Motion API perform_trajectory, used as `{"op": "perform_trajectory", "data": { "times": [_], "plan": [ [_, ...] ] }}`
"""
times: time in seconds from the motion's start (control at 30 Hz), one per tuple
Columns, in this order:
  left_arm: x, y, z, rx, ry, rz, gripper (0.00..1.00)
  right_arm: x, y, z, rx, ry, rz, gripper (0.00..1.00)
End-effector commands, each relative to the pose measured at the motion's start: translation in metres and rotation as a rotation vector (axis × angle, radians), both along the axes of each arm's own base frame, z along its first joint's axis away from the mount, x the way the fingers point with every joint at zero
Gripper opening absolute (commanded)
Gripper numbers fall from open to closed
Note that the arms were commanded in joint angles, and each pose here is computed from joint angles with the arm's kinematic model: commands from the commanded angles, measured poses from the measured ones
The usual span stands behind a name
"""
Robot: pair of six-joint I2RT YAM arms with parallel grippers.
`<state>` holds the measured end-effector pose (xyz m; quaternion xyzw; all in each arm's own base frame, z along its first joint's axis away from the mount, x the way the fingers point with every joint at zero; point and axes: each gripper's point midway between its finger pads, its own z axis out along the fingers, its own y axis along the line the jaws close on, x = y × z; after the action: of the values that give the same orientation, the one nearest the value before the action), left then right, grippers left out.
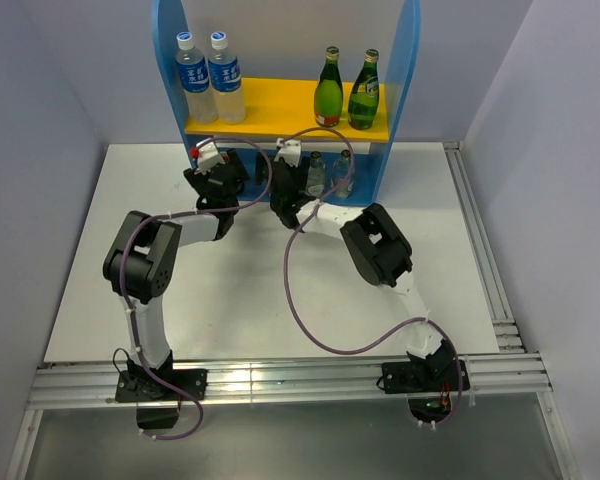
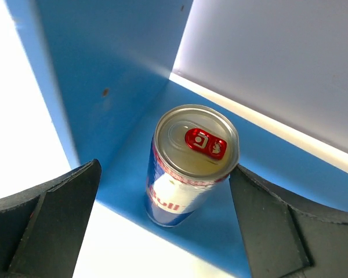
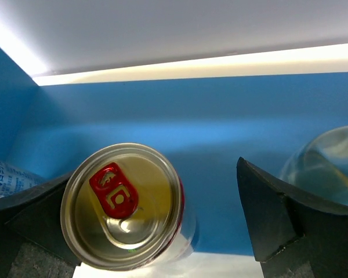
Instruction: Place and organize the beverage onto the shelf
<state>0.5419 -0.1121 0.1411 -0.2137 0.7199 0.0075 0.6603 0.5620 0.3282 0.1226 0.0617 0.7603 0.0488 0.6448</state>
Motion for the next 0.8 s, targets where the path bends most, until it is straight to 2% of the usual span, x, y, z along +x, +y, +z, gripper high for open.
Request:
{"op": "perform_trajectory", "data": {
  "times": [0.0,0.43,0.53,0.77],
  "plan": [
    [-0.009,0.001,0.035,-0.023,-0.062,-0.004,0.99,0.0,-0.008,0.129,0.201,-0.247,-0.016,1.0],
    [-0.013,-0.011,0.039,-0.015,-0.042,-0.061,0.99,-0.022,0.003,0.117,0.16,-0.219,0.037,1.0],
    [-0.015,-0.01,0.039,-0.017,-0.043,-0.061,0.99,-0.024,0.008,0.11,0.164,-0.191,0.048,0.97],
    [-0.022,-0.006,0.039,-0.008,-0.042,-0.06,0.99,-0.033,0.015,0.094,0.144,-0.136,0.055,0.97]
  ]
}}
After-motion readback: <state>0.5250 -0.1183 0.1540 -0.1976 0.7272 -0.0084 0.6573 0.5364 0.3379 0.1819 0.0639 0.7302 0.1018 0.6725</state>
